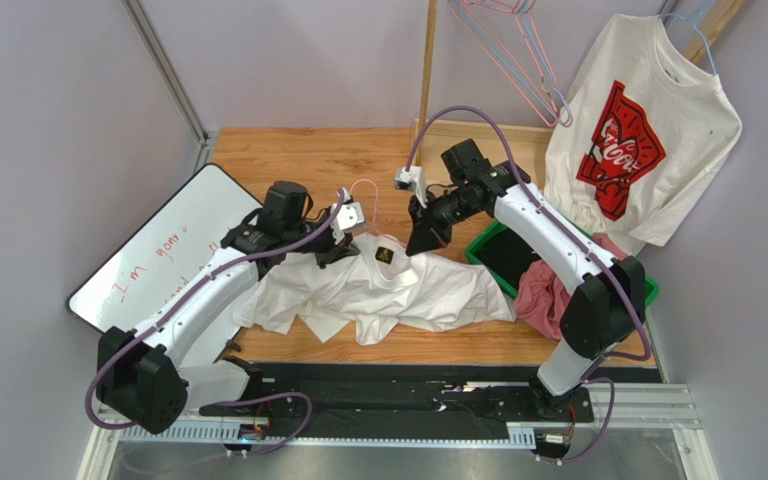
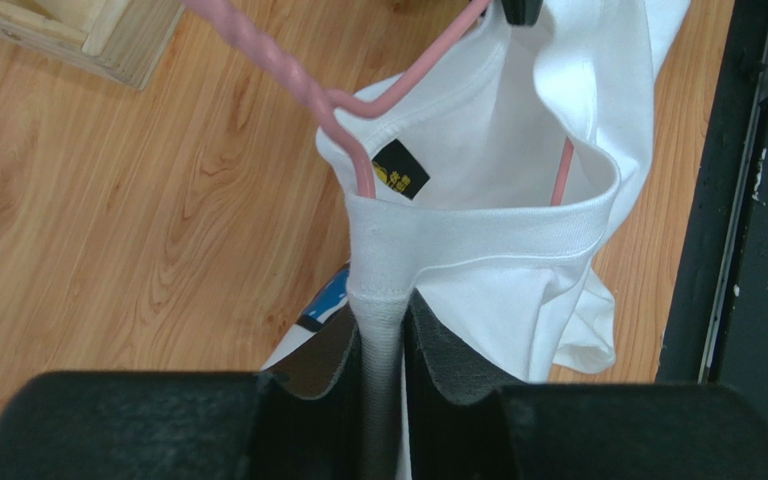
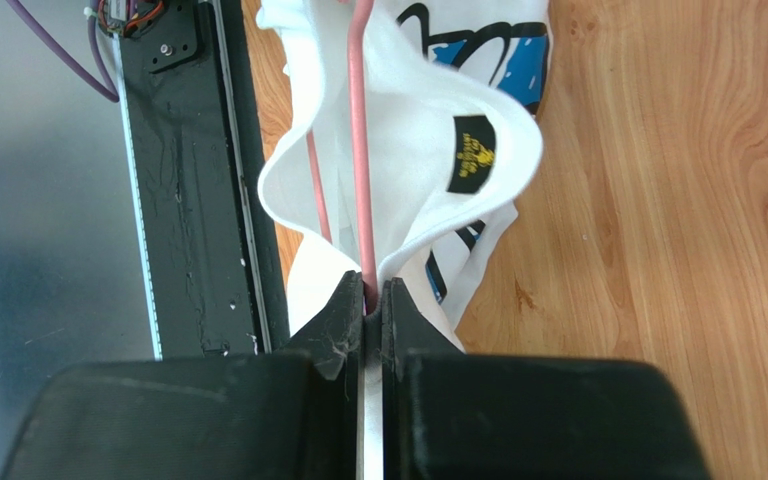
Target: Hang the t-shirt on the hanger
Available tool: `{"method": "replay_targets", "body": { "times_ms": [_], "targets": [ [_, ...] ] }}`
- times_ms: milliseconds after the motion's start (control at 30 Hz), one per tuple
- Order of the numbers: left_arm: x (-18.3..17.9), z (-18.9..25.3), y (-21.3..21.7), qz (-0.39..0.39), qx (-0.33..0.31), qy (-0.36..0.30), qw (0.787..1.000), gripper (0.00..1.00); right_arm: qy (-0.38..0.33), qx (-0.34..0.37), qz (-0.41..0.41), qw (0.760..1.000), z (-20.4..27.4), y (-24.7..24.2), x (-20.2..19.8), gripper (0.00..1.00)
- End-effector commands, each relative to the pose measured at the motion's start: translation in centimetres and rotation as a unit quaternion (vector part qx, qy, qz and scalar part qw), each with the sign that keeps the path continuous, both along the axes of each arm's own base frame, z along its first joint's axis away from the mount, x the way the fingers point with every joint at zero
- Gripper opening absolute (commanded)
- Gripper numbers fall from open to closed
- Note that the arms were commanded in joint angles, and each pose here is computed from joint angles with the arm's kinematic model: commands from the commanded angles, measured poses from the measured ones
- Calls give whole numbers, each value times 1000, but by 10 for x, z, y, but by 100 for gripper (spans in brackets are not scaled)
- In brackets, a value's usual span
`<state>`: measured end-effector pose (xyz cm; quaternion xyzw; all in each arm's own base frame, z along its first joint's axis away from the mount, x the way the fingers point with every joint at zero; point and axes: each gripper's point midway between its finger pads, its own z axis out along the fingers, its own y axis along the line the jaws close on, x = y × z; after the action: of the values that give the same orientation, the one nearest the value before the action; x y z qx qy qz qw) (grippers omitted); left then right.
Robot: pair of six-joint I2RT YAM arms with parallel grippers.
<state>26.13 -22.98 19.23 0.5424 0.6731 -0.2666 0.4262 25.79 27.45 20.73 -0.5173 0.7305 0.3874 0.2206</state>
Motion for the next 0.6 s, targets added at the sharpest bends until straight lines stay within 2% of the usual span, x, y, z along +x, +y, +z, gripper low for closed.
{"method": "replay_targets", "body": {
  "times_ms": [0,33,300,433,467,500,567],
  "targets": [
    [-9,14,19,-2,-16,6,1000,28,-58,39,-17,997,31,-10,10,0],
    [-13,13,25,2,-12,8,1000,31,-60,40,-18,997,32,-12,8,0],
    [-16,-7,65,30,38,3,999,34,-67,45,-11,997,41,-26,3,0],
    [-13,-14,81,49,49,2,998,23,-67,54,-2,996,46,-30,-3,0],
    [-12,-12,82,50,48,-1,998,23,-69,57,1,996,50,-30,-6,0],
    [-13,-7,80,44,41,-8,998,25,-72,60,2,996,53,-30,-7,0],
    [-12,9,75,34,25,-25,999,38,-74,64,1,995,59,-31,-10,0]
  ]
}}
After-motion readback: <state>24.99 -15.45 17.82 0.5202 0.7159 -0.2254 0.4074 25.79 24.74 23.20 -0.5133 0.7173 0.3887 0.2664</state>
